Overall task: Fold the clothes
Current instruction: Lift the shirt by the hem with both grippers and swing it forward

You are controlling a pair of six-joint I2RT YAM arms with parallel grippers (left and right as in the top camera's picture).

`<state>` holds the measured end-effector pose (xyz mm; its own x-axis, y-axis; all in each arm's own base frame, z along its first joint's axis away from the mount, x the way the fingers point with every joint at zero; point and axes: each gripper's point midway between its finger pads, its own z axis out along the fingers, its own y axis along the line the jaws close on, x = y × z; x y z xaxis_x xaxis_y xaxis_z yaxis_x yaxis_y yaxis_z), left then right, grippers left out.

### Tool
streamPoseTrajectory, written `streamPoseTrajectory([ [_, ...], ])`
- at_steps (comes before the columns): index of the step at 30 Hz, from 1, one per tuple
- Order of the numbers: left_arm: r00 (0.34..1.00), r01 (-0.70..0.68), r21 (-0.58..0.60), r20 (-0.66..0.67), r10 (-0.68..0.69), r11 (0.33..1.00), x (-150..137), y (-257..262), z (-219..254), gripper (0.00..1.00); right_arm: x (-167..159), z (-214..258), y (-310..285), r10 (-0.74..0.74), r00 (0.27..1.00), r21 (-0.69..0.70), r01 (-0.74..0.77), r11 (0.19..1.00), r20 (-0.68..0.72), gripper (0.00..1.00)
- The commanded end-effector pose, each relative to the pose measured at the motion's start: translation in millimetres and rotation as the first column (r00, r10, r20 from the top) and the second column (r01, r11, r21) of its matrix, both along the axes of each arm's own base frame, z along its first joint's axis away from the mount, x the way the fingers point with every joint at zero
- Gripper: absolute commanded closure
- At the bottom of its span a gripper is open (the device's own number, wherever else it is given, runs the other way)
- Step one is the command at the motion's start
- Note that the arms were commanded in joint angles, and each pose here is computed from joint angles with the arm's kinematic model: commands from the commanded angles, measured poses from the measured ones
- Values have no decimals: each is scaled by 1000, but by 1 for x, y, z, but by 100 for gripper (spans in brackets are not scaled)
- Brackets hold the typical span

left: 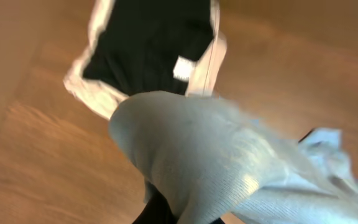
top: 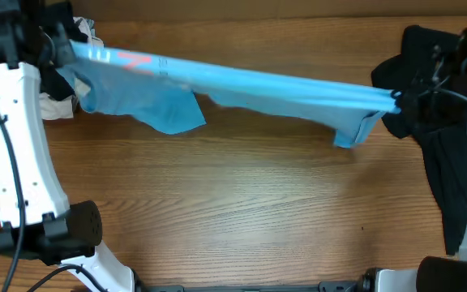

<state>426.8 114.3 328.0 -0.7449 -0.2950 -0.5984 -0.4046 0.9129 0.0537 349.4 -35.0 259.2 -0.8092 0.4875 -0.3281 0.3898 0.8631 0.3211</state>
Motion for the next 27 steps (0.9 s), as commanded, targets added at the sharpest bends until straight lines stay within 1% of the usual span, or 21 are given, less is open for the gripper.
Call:
streamPoseTrajectory([
  [1, 986, -45, 90, 163, 30, 995, -13, 14, 68, 96, 0, 42, -16, -5, 996, -98, 14, 995, 88, 96],
  [3, 968, -53, 104, 248, 26, 993, -21, 13, 99, 96, -2, 60, -16, 2, 993, -109, 12, 994, 120, 96],
  [5, 951, -60, 114, 310, 22, 992, -26, 11, 120, 96, -3, 74, -16, 10, 988, -121, 9, 993, 154, 96],
  [7, 932, -66, 122, 363, 18, 990, -27, 11, 136, 96, 0, 84, -16, 22, 982, -136, 3, 991, 186, 96],
  [10, 911, -67, 139, 412, 4, 988, -22, 12, 150, 96, 10, 92, -19, 30, 972, -150, 6, 989, 235, 96],
  [18, 870, -66, 165, 492, -24, 984, 15, 18, 159, 96, 54, 106, -28, 39, 929, -178, 29, 984, 367, 96],
  [27, 836, 2, 226, 534, -125, 974, 76, 13, 150, 96, 122, 113, -39, 115, 855, -242, 13, 970, 506, 96],
])
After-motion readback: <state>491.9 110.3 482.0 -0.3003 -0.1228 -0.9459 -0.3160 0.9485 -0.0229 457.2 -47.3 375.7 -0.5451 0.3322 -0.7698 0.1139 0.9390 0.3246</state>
